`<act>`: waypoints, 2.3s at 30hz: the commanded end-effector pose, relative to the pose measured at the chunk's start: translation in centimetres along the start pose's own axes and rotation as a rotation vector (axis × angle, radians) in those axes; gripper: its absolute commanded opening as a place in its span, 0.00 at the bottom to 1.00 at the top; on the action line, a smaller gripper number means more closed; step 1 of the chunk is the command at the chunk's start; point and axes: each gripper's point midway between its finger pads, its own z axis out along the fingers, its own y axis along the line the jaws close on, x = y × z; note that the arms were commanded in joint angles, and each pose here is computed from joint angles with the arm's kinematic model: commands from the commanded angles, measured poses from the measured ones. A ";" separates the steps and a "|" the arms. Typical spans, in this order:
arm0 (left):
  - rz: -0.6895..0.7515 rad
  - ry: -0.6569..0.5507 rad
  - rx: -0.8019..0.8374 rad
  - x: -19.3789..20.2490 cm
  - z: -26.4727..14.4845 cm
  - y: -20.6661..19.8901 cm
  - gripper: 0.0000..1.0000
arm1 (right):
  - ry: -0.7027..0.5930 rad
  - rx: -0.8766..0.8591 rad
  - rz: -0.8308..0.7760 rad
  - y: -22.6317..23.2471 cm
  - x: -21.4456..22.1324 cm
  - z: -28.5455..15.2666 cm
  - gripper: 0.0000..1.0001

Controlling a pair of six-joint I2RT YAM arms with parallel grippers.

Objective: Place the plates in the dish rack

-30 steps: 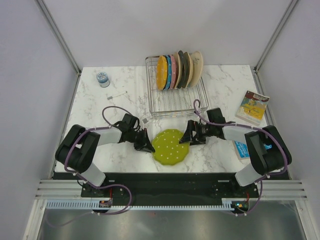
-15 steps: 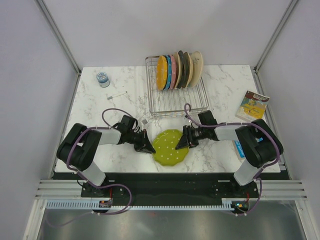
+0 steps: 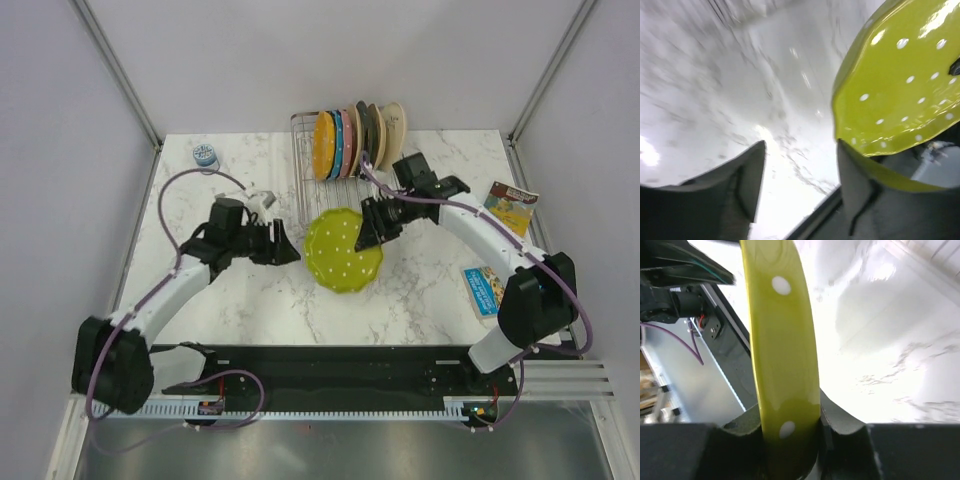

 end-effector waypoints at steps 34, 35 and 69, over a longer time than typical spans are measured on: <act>0.108 -0.579 -0.258 -10.0 -13.1 1.6 0.87 | -1.309 1.064 -0.134 2.3 -35.2 -5.5 0.00; 0.106 -0.576 -0.257 -10.0 -13.1 1.6 0.87 | -1.309 1.072 -0.133 2.1 -35.2 -5.3 0.00; 0.019 -0.525 -0.264 -8.9 -11.4 3.9 0.87 | -1.121 1.116 -0.113 -9.2 -34.3 3.0 0.00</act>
